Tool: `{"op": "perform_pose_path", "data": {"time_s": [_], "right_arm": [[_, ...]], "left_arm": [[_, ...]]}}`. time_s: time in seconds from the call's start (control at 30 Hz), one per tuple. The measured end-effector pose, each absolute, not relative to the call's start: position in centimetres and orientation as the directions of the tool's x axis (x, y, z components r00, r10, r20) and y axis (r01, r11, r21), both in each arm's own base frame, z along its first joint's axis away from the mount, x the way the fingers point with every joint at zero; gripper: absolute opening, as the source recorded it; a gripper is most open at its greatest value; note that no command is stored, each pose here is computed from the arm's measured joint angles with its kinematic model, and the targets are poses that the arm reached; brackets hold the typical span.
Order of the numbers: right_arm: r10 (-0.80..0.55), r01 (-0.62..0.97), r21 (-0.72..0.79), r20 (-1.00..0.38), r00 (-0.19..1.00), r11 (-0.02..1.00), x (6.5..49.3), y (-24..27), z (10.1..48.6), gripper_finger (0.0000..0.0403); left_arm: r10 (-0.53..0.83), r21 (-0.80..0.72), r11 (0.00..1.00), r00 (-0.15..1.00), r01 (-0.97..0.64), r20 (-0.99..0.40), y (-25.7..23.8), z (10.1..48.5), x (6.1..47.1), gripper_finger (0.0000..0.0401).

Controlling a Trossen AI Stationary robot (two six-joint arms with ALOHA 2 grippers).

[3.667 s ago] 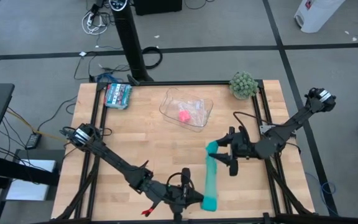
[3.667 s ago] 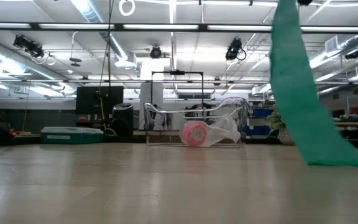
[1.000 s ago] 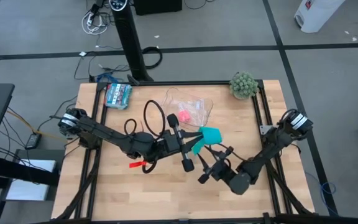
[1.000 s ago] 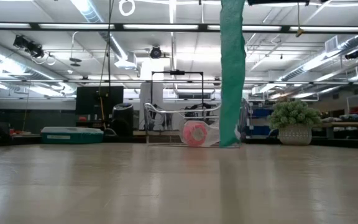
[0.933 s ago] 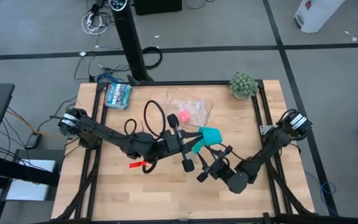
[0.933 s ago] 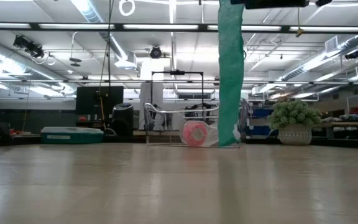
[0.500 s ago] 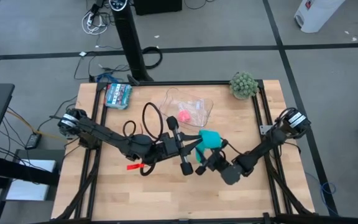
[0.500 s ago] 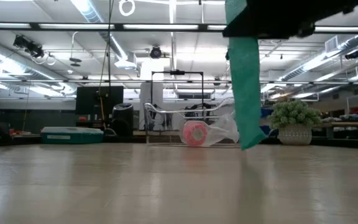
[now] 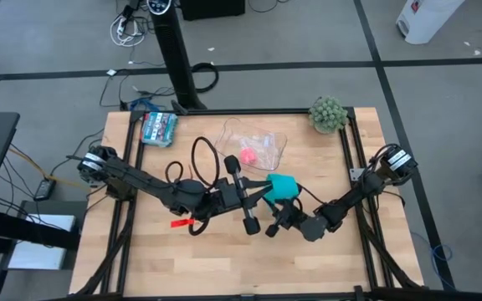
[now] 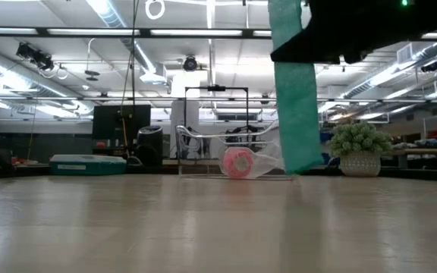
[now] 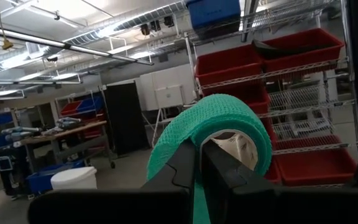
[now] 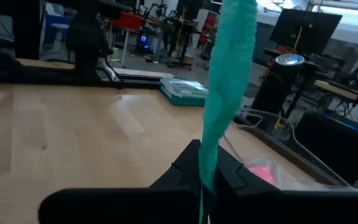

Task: Roll bandage
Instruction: Roll the blue bandage

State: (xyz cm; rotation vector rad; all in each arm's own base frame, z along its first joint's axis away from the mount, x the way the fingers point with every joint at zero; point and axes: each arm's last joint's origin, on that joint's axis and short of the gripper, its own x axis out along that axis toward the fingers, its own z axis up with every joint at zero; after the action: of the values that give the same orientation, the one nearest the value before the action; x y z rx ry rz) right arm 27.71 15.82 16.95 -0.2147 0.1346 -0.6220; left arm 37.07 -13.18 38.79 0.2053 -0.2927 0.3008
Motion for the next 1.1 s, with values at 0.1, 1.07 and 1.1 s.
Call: {"op": "perform_pose_path", "data": {"time_s": [0.1, 1.07, 1.1], "right_arm": [[-0.579, 0.554, -0.216, -0.072, 0.812, 0.804, 26.4, 15.3, 16.3, 0.0002], [-0.258, 0.274, 0.1, -0.15, 0.955, 0.957, 19.3, 13.8, 14.7, 0.0], [-0.233, 0.248, 0.097, -0.145, 0.962, 0.964, 19.3, 14.3, 15.0, 0.0]], "left_arm": [[0.254, 0.178, 0.931, 0.914, -0.32, 0.317, -13.6, 38.9, 36.8, 0.0024], [0.284, 0.483, 0.787, 0.92, -0.384, 0.268, -14.0, 38.8, 36.5, 0.0024], [0.286, 0.502, 0.773, 0.92, -0.387, 0.268, -14.0, 38.7, 36.5, 0.0024]]}}
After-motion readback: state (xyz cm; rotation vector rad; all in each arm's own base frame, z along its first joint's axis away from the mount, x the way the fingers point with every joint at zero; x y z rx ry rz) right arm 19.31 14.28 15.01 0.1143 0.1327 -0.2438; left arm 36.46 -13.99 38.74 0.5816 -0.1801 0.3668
